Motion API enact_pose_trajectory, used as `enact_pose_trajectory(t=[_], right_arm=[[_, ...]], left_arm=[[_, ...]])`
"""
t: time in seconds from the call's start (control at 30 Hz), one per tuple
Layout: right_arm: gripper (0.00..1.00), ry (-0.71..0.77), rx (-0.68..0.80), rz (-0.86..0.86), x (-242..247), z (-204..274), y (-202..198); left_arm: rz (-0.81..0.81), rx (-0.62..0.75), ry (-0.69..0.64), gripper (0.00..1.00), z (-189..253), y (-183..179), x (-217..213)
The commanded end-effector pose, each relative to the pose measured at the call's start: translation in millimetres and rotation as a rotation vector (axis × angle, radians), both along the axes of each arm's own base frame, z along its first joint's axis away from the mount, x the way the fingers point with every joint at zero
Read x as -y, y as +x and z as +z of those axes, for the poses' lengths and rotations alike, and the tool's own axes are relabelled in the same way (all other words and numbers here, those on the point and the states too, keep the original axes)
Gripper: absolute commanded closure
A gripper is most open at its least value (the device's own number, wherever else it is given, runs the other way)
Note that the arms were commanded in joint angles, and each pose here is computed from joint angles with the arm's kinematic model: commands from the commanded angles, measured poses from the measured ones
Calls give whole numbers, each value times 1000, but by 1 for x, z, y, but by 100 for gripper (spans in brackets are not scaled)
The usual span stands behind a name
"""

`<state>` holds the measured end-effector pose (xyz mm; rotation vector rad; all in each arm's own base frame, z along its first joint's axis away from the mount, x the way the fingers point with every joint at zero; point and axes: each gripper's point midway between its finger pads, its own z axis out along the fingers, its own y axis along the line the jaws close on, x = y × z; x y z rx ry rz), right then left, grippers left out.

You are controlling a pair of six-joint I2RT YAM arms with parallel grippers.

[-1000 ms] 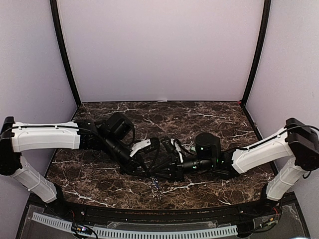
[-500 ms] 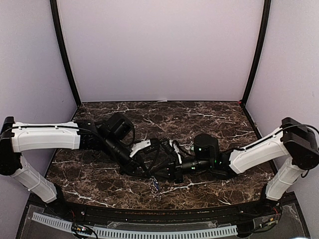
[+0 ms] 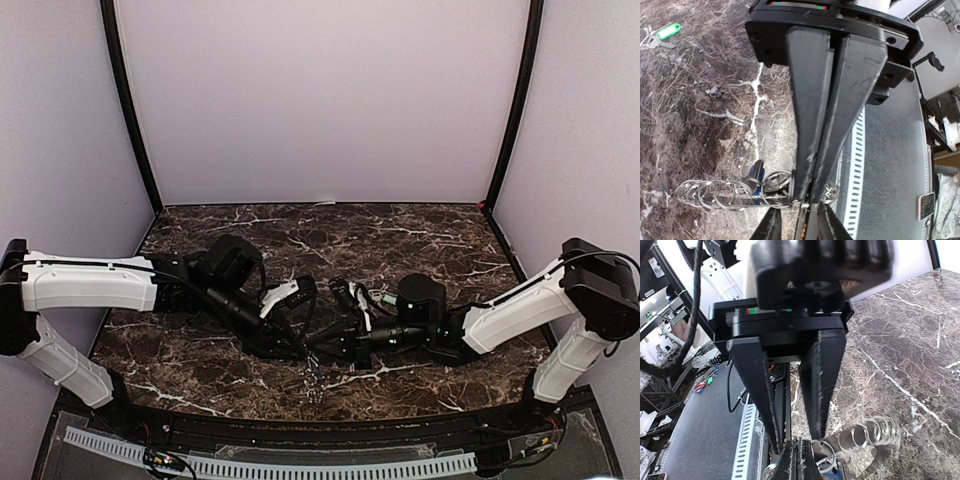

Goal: Remove the keys from the keyring
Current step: Pass from the left arm to the right, then pass from the right arm to the left

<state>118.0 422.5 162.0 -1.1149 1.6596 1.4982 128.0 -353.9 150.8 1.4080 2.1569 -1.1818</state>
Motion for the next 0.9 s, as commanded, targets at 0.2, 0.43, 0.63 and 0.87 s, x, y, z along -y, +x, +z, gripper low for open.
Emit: enact_pose_trajectory(t=[0.2,0.43,0.63,0.87], right_arm=[[100,48,9,-66,7,5,8],[100,66,8,-71,8,8,8],[100,90,13,-84,10,11,9],[100,121,22,-110,13,16,11]], left_arm=[[148,-27,-194,61,13,6,1],[236,-22,-294,66,17,15,0],[235,-57,-358,74,22,13,5],[219,-82,-355,75,19,10,6]])
